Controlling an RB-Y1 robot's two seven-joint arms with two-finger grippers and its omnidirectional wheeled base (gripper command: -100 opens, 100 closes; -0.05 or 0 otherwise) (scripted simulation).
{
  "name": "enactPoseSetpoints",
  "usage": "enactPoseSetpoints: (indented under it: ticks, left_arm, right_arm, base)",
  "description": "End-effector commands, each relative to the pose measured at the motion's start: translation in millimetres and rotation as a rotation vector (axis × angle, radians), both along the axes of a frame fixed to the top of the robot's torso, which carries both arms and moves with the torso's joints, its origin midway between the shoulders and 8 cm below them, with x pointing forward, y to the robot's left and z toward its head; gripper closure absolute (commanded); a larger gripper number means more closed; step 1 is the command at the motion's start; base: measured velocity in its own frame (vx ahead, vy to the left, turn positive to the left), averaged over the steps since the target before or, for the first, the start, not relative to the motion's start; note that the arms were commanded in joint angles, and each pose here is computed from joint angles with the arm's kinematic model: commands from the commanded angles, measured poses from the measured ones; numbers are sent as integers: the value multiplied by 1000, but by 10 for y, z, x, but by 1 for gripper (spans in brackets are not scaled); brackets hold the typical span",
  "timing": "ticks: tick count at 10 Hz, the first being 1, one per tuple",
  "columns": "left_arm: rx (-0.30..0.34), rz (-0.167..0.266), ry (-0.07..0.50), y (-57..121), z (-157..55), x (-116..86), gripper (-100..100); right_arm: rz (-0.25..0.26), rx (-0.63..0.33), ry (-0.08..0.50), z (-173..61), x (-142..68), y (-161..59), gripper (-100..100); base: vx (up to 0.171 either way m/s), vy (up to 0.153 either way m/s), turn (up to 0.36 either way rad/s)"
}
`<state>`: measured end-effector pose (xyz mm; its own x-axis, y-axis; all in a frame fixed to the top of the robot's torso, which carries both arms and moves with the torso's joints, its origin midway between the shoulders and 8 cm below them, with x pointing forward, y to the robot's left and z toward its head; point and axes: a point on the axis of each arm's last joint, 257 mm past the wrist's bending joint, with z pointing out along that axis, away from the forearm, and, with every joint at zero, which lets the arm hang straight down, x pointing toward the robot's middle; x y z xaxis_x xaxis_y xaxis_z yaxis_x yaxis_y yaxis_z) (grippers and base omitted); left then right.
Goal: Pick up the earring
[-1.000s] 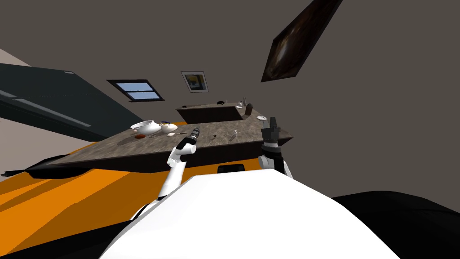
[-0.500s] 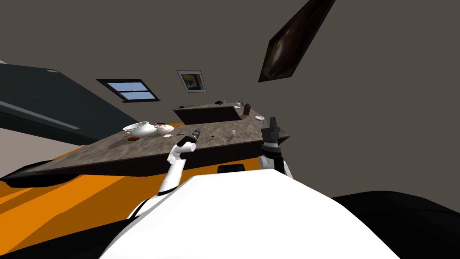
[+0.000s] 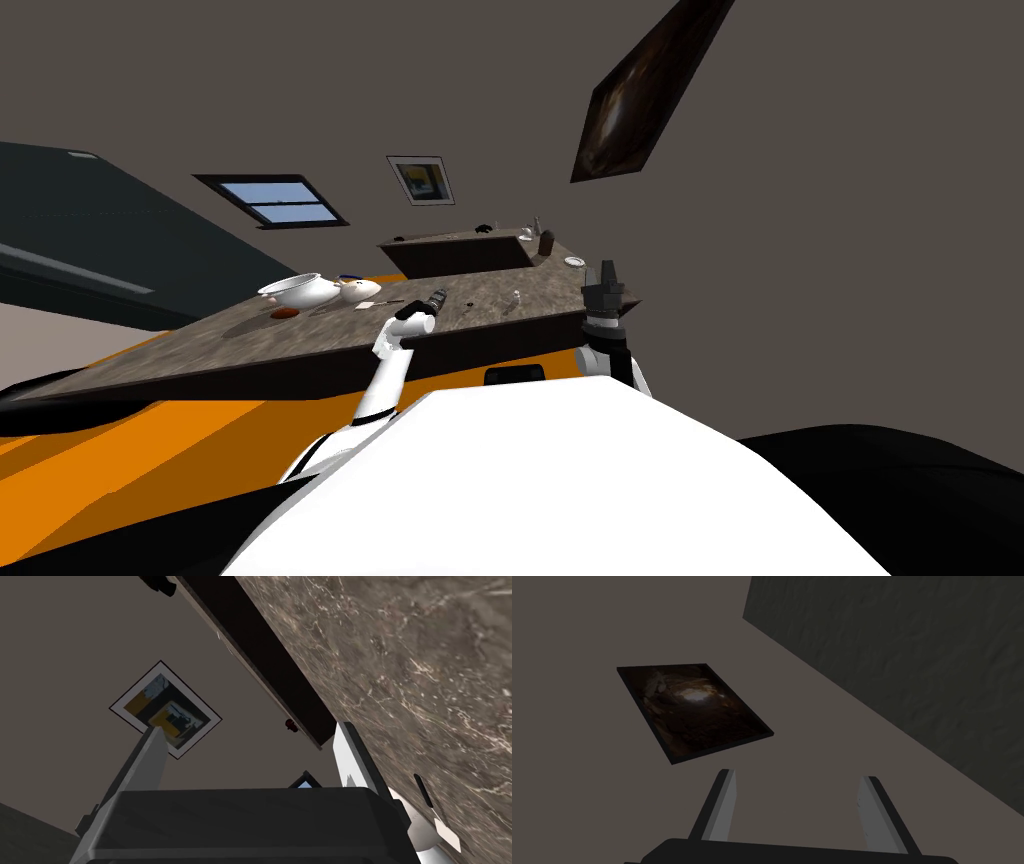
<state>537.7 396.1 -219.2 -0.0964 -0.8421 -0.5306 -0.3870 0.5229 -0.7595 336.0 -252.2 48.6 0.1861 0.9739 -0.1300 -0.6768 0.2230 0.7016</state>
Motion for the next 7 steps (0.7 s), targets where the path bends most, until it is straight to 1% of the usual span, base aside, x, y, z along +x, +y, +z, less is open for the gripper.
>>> enactPoseSetpoints:
  ticks: [1,2,3,4,5,6,7]
  left_arm:
    - [6,2,52,28,-109,8,-100]
    - [24,-2,91,76,-170,43,-100]
    - [21,1,116,82,-227,12,-100]
    - [39,-4,156,130,-288,39,-100]
    - [36,0,187,136,-356,-4,-100]
    - [53,-5,230,185,-419,9,-100]
    - [50,-2,257,189,-476,-32,-100]
  right_arm:
    - [0,0,0,0,0,0,0]
    - [0,0,0,0,0,0,0]
    - [0,0,0,0,0,0,0]
    - [0,0,0,0,0,0,0]
    - [0,0,0,0,0,0,0]
    - [0,0,0,0,0,0,0]
    - [0,0,0,0,0,0,0]
  base:
    - [3,-31,-63]
    - [8,-45,-105]
    - [8,-34,-45]
    - [2,-42,-99]
    - [1,-34,-54]
    - [4,-40,-92]
    - [1,-32,-57]
